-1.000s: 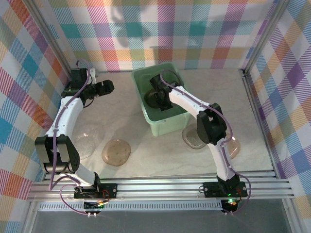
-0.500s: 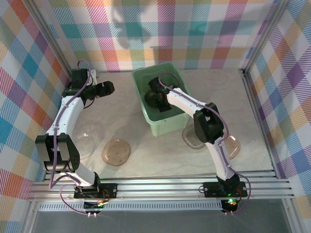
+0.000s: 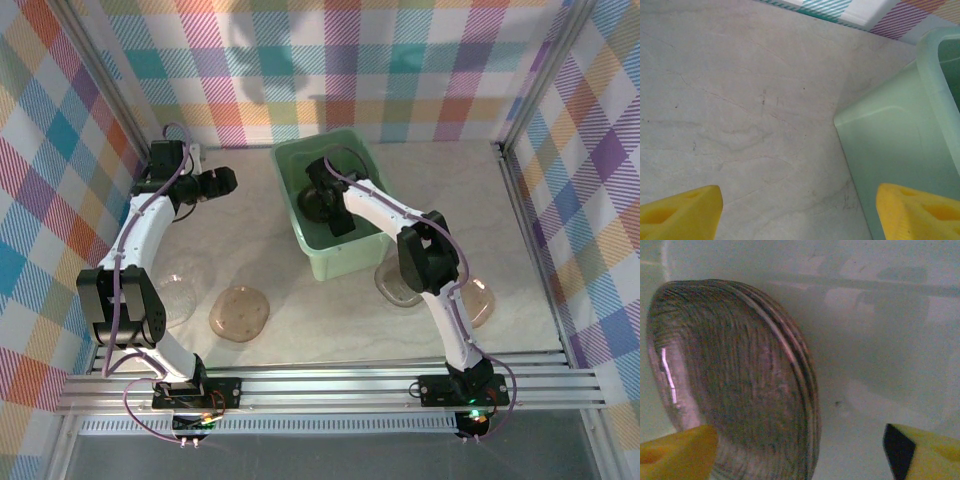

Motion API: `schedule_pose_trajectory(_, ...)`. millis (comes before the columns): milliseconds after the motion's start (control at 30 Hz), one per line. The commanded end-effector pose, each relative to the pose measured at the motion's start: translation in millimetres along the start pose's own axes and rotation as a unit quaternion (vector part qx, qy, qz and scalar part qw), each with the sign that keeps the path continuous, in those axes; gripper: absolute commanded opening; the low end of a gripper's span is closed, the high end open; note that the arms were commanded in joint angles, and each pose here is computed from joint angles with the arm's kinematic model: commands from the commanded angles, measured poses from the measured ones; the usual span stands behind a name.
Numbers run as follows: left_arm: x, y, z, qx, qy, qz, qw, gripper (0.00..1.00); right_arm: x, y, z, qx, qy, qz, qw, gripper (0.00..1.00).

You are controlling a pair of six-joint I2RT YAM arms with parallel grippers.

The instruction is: Place the plates into the plastic bin on the countertop

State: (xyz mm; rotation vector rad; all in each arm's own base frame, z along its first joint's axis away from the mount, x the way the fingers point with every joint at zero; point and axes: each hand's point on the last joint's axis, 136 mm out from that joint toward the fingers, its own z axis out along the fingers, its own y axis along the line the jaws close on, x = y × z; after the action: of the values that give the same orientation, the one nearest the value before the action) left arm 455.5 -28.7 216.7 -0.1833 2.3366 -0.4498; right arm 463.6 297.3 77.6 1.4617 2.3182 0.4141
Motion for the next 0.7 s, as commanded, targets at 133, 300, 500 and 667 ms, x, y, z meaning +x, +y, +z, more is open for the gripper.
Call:
schedule_pose_trajectory(133, -9.7, -1.7, -4.4, 0.0, -0.005, 0.004, 1.0, 0.8, -12.2, 18.3, -31.5, -0.011, -0.001, -0.069, 0.998, 0.99)
schedule_pose_trajectory(300, -8.9, 1.0, -4.5, -0.005, -0.001, 0.0, 1.0, 0.8, -20.1, 3.4, -41.1, 0.023, 0.013, -0.091, 0.996, 0.99)
schedule_pose_trajectory(500, -6.3, 8.1, -1.3, -0.016, 0.007, -0.006, 1.0, 0.8, -30.6, -2.0, -48.9, 0.046, 0.005, -0.088, 0.995, 0.99)
schedule_pose_trajectory(667, -7.2, 13.2, 0.6, -0.028, 0.013, -0.006, 1.0, 0.79, -31.6, -11.9, -41.1, 0.071, 0.024, -0.077, 0.994, 0.68)
